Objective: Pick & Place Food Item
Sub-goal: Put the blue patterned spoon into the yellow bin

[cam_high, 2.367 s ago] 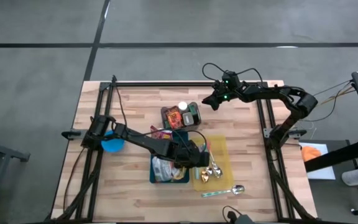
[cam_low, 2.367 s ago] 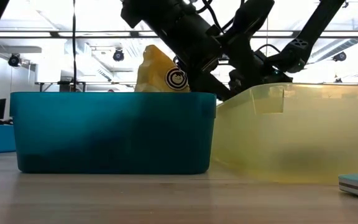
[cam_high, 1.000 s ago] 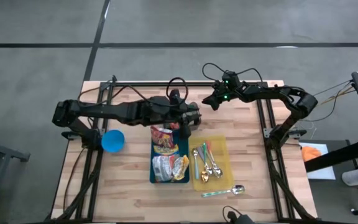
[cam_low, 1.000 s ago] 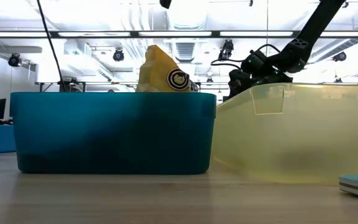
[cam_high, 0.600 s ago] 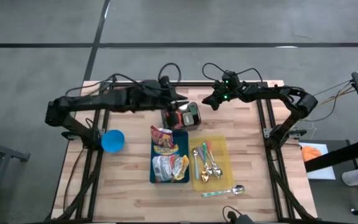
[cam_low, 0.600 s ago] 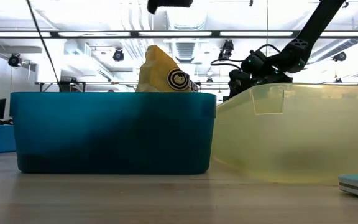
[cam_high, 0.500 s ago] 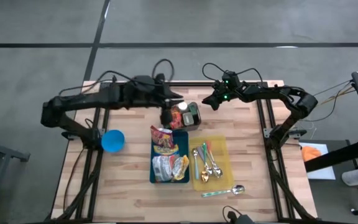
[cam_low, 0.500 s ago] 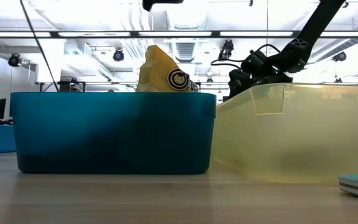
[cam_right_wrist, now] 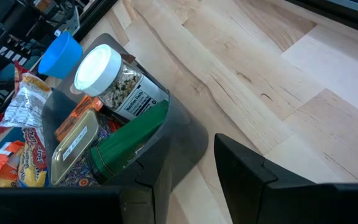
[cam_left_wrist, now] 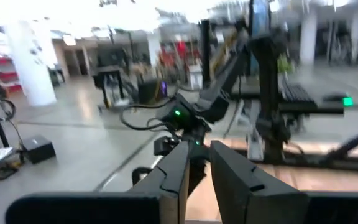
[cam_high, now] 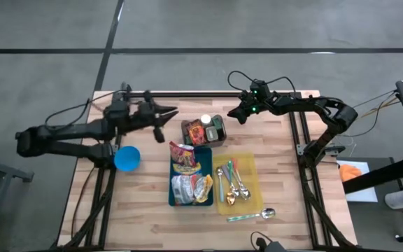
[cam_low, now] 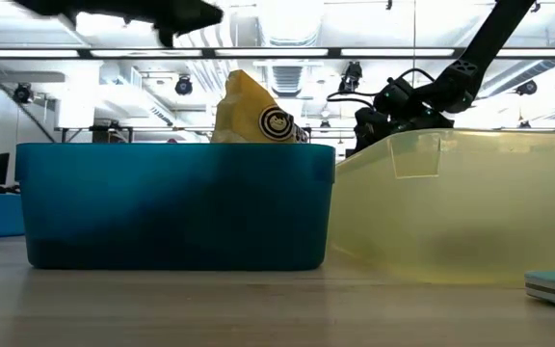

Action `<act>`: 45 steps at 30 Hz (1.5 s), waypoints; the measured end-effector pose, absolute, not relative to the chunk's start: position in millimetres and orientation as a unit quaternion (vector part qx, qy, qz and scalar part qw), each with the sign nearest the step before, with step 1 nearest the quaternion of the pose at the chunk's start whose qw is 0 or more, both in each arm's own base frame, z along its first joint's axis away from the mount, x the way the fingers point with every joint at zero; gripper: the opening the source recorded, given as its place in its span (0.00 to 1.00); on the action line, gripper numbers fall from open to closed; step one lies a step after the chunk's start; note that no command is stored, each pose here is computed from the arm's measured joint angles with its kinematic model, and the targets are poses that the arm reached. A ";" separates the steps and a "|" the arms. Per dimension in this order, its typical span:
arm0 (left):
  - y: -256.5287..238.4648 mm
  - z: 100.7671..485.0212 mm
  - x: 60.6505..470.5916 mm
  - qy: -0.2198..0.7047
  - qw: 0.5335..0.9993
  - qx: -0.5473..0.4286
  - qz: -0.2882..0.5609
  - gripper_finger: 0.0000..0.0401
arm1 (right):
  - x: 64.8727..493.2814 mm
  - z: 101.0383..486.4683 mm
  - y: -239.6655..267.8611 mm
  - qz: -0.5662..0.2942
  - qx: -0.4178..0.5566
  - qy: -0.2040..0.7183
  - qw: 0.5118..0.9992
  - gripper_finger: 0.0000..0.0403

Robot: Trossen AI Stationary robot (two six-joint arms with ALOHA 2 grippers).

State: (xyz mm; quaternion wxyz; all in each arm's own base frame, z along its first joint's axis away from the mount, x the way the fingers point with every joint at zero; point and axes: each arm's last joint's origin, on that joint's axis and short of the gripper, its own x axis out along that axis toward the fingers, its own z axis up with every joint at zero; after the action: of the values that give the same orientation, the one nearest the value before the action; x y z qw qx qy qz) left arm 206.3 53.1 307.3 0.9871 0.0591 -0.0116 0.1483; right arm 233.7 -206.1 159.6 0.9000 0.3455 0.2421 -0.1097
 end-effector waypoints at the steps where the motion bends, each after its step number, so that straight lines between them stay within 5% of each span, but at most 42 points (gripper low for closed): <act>1: 52.2 298.9 199.5 -0.029 0.986 0.054 0.153 0.17 | 233.6 159.5 -206.1 -0.110 0.346 0.242 0.900 0.29; 17: 41.8 197.8 127.0 -0.110 0.968 -0.048 0.219 0.17 | 233.7 159.6 -206.1 -0.110 0.345 0.242 0.900 0.29; 45: 32.0 190.5 87.6 -0.125 0.960 -0.012 0.250 0.17 | 233.5 159.3 -206.0 -0.110 0.347 0.244 0.899 0.29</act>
State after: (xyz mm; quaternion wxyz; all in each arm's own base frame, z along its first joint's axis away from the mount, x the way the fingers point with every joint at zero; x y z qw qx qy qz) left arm 87.6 32.0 190.5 0.9600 -0.0124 -0.1246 0.2503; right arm 233.5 -206.0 159.3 0.8991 0.3466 0.2436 -0.1101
